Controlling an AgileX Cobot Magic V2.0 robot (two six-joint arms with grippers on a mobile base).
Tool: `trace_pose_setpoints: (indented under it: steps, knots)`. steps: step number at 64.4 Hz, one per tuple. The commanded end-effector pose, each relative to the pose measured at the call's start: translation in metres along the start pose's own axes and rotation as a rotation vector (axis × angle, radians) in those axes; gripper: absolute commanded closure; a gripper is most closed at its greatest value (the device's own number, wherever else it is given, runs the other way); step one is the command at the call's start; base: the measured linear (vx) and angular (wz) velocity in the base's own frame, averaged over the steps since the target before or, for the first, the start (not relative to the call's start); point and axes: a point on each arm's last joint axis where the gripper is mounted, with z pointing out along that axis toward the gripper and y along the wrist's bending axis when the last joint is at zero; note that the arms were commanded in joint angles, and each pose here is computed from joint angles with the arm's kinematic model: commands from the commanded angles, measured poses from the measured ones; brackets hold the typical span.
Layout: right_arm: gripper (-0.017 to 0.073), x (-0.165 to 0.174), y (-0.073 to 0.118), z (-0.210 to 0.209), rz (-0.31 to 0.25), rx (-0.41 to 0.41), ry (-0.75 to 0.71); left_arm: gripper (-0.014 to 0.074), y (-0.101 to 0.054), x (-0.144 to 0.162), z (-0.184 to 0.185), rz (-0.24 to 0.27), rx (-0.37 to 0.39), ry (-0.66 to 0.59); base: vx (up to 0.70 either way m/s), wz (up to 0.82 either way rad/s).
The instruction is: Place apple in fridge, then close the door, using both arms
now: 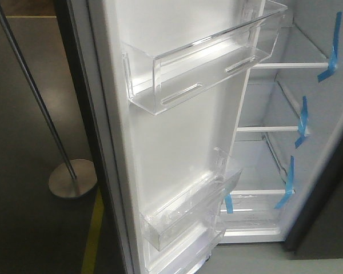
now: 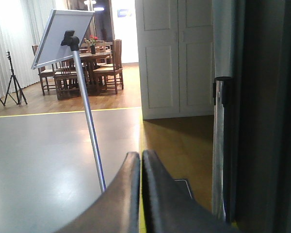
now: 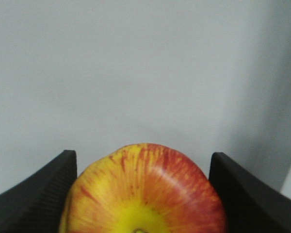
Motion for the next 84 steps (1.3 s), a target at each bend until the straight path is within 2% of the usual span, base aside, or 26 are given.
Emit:
trace_pose_setpoints:
  steps: [1, 13, 23, 24, 32, 37, 43, 53, 65, 75, 80, 84]
  knots:
    - [0.0443, -0.011, 0.000, 0.007, -0.010, -0.039, -0.063, 0.0600, 0.000, -0.014, -0.002, -0.017, 0.002, -0.109, 0.00, 0.00]
    - [0.0357, 0.009, -0.007, 0.036, -0.010, -0.086, -0.012, 0.0600, 0.000, -0.014, -0.002, -0.017, 0.002, -0.109, 0.00, 0.00]
    - [0.0149, 0.011, -0.007, 0.039, -0.004, -0.090, -0.007, 0.0600, 0.000, -0.014, -0.002, -0.017, 0.002, -0.109, 0.00, 0.00]
    - [0.0149, 0.011, -0.008, 0.039, -0.004, -0.090, -0.007, 0.0600, 0.000, -0.014, -0.002, -0.017, 0.002, -0.109, 0.00, 0.00]
    - [-0.0035, 0.013, -0.009, 0.039, -0.002, -0.075, 0.006, 0.0600, 0.000, -0.014, -0.002, -0.017, 0.002, -0.109, 0.00, 0.00]
    - [-0.0100, 0.013, -0.009, 0.039, -0.002, -0.074, 0.009, 0.0600, 0.000, -0.014, -0.002, -0.017, 0.002, -0.109, 0.00, 0.00]
    - [-0.0128, 0.013, -0.009, 0.039, 0.000, -0.072, 0.011, 0.0600, 0.000, -0.014, -0.002, -0.017, 0.002, -0.109, 0.00, 0.00]
    - [-0.0113, 0.013, -0.009, 0.039, 0.005, -0.073, 0.008, 0.0600, 0.000, -0.014, -0.002, -0.017, 0.002, -0.109, 0.00, 0.00]
    - [-0.0021, 0.000, 0.002, 0.026, 0.011, -0.089, -0.017, 0.0600, 0.000, -0.014, -0.002, -0.017, 0.002, -0.109, 0.00, 0.00]
    - [0.0161, -0.015, 0.024, 0.003, -0.037, -0.138, -0.012, 0.0600, 0.000, -0.014, -0.002, -0.017, 0.002, -0.109, 0.00, 0.00]
    - [0.0306, -0.021, 0.036, -0.011, -0.081, -0.151, 0.022, 0.0600, 0.000, -0.014, -0.002, -0.017, 0.002, -0.109, 0.00, 0.00]
    - [0.0439, -0.023, 0.045, -0.023, -0.137, -0.146, 0.065, 0.0600, 0.000, -0.014, -0.002, -0.017, 0.002, -0.109, 0.00, 0.00]
